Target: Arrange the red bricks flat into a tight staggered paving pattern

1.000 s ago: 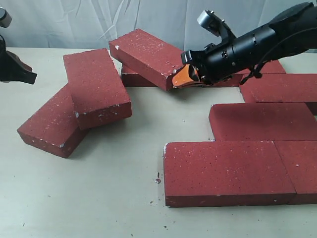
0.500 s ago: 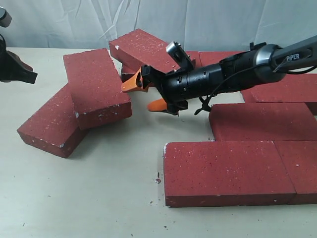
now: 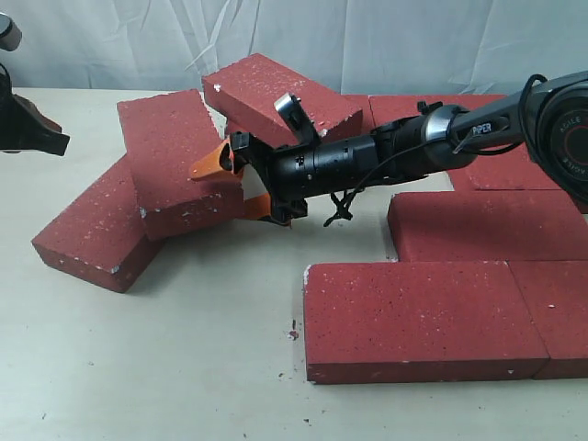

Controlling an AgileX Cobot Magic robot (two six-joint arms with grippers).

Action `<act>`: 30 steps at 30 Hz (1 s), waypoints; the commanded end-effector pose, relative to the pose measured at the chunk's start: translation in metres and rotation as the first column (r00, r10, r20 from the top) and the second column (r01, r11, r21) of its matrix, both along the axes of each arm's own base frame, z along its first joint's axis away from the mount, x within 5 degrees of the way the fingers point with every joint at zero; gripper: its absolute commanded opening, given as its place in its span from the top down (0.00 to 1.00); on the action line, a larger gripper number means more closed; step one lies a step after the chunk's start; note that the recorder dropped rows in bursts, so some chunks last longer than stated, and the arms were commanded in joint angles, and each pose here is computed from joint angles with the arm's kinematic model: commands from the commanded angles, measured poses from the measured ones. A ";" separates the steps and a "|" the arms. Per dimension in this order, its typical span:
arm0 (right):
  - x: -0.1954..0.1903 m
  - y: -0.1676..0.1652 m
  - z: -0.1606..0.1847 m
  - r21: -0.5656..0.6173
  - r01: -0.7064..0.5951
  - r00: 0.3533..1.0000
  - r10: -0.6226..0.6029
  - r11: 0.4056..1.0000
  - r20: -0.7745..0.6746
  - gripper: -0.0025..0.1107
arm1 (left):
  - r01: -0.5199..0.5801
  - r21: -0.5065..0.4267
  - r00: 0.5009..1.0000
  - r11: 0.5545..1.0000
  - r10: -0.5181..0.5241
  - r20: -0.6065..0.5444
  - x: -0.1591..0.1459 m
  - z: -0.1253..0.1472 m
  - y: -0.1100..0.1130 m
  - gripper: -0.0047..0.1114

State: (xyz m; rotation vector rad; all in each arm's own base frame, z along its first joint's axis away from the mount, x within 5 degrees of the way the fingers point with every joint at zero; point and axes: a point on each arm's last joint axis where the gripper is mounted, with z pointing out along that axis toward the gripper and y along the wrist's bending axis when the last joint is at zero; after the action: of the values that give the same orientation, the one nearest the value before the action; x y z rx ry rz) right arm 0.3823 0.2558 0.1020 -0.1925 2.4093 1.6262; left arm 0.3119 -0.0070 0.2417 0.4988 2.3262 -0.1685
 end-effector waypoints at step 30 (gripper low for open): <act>-0.007 -0.065 0.056 -0.121 -0.365 0.902 0.383 0.923 0.201 0.99 | 0.057 -0.052 0.996 0.997 -0.054 0.070 -0.027 0.040 -0.008 0.96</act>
State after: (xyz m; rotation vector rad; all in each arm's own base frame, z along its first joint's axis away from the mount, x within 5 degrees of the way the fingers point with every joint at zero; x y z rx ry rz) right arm 0.3789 0.2006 0.1474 -0.7195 2.3427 1.6319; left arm 0.2929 -0.0140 0.2700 0.5326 2.2709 -0.2304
